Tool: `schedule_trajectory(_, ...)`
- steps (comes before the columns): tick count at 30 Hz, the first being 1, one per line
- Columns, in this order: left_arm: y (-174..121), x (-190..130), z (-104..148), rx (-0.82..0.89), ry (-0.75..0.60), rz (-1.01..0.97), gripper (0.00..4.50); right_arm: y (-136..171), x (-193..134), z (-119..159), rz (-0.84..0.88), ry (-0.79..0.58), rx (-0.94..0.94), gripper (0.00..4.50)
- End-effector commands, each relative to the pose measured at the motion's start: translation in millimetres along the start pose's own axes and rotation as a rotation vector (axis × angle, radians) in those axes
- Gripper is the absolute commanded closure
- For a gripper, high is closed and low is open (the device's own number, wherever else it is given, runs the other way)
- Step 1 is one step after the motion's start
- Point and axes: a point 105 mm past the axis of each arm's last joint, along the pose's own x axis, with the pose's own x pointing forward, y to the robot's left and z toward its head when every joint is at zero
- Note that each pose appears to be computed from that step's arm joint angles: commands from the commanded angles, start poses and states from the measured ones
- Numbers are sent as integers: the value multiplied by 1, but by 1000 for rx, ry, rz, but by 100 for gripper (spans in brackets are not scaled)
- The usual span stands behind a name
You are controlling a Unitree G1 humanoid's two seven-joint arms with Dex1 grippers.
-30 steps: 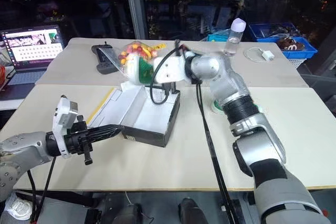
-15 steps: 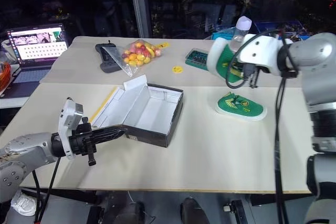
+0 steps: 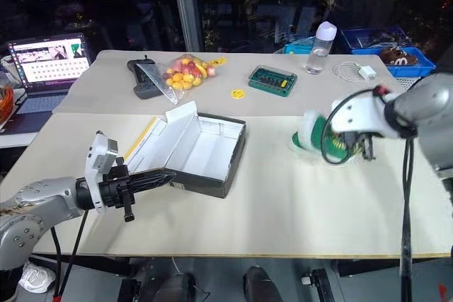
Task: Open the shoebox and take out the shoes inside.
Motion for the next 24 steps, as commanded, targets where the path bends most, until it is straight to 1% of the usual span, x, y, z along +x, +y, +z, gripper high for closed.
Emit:
schedule_trajectory(1, -4, -3, 8, 38, -20, -3, 450, 10, 5, -5, 56, 74, -37, 449)
schedule_trajectory(5, -5, -4, 7, 35, -18, 0, 450, 2, 25, -2, 35, 82, -66, 449)
schedule_trajectory(10, -5, -3, 8, 34, -20, 2, 450, -3, 46, 13, 44, 33, -57, 449)
schedule_trajectory(14, -6, -3, 8, 33, -20, 1, 450, -14, 52, 20, -12, 17, -43, 449)
schedule_trajectory(16, -5, -3, 8, 33, -20, 2, 450, -19, 50, 22, -40, 6, -34, 375)
schedule_trajectory(17, -5, -3, 9, 33, -20, 2, 450, -19, 48, 21, -41, 4, -21, 362)
schedule_trajectory(18, -5, -3, 8, 33, -18, 2, 450, -18, 45, 20, -36, 6, -21, 336)
schedule_trajectory(19, -5, -3, 8, 33, -18, 1, 450, -19, 42, 18, -46, 11, -35, 295)
schedule_trajectory(21, -5, -2, 8, 34, -18, -1, 450, -22, 32, 19, -74, 0, -53, 231)
schedule_trajectory(24, -4, -1, 8, 39, -18, -5, 450, -27, 10, 21, -94, -34, -48, 231)
